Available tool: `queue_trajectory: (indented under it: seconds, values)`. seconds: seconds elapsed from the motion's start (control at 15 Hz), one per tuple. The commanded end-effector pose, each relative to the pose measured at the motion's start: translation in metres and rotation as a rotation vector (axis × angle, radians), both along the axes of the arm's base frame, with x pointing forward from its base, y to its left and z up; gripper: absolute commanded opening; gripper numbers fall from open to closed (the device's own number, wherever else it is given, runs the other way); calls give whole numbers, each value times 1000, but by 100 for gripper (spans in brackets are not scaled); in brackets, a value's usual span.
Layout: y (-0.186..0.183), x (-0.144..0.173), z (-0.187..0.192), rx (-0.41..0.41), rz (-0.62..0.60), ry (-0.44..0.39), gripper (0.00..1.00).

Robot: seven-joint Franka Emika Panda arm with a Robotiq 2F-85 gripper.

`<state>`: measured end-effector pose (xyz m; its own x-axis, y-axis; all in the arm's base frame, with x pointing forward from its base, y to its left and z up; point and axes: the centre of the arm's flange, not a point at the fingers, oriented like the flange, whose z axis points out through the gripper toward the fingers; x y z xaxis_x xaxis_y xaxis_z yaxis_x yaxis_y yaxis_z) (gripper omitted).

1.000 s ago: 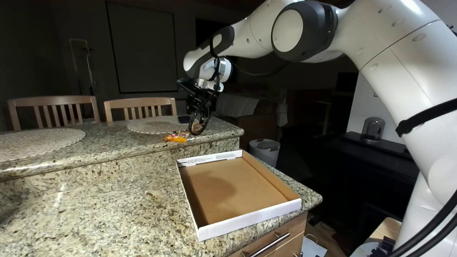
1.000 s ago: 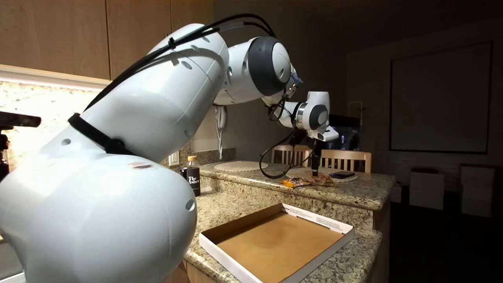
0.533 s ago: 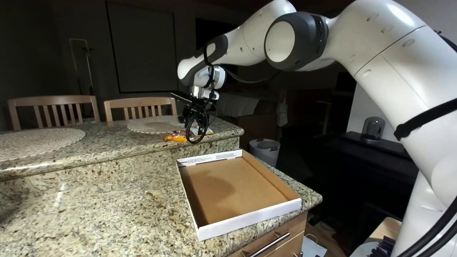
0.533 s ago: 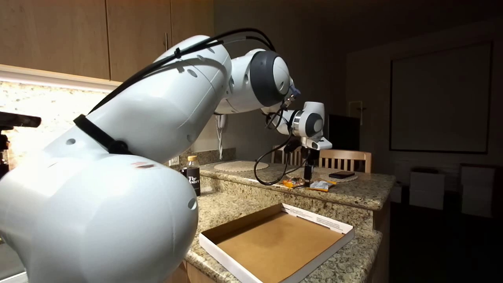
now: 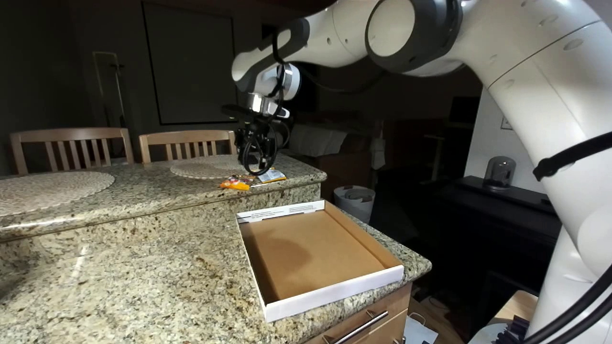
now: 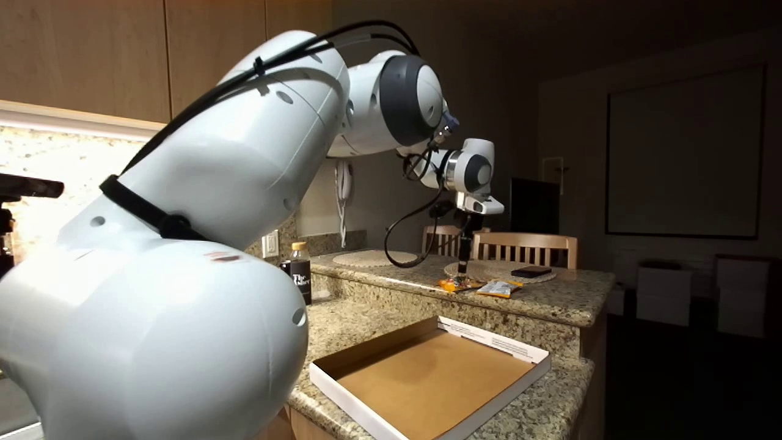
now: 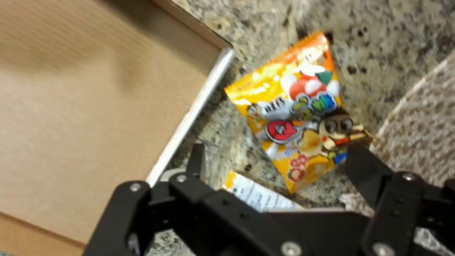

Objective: Remove the objects from the box

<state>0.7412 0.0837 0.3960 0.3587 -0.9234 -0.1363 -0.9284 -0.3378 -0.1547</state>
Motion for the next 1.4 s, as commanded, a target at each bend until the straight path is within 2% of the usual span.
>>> queue_trajectory:
  seconds: [0.0, 0.27, 0.53, 1.0, 1.2, 1.33]
  values:
    - [4, -85, 31, -4, 158, 127, 100]
    - [-6, -151, 54, -87, 301, 282, 100]
    - [-10, -219, 67, -231, 456, 331, 100]
    - [-30, -330, 87, -410, 766, 307, 100]
    - [-48, -353, 90, -465, 899, 280, 100]
    - [-59, -355, 95, -489, 981, 229, 100]
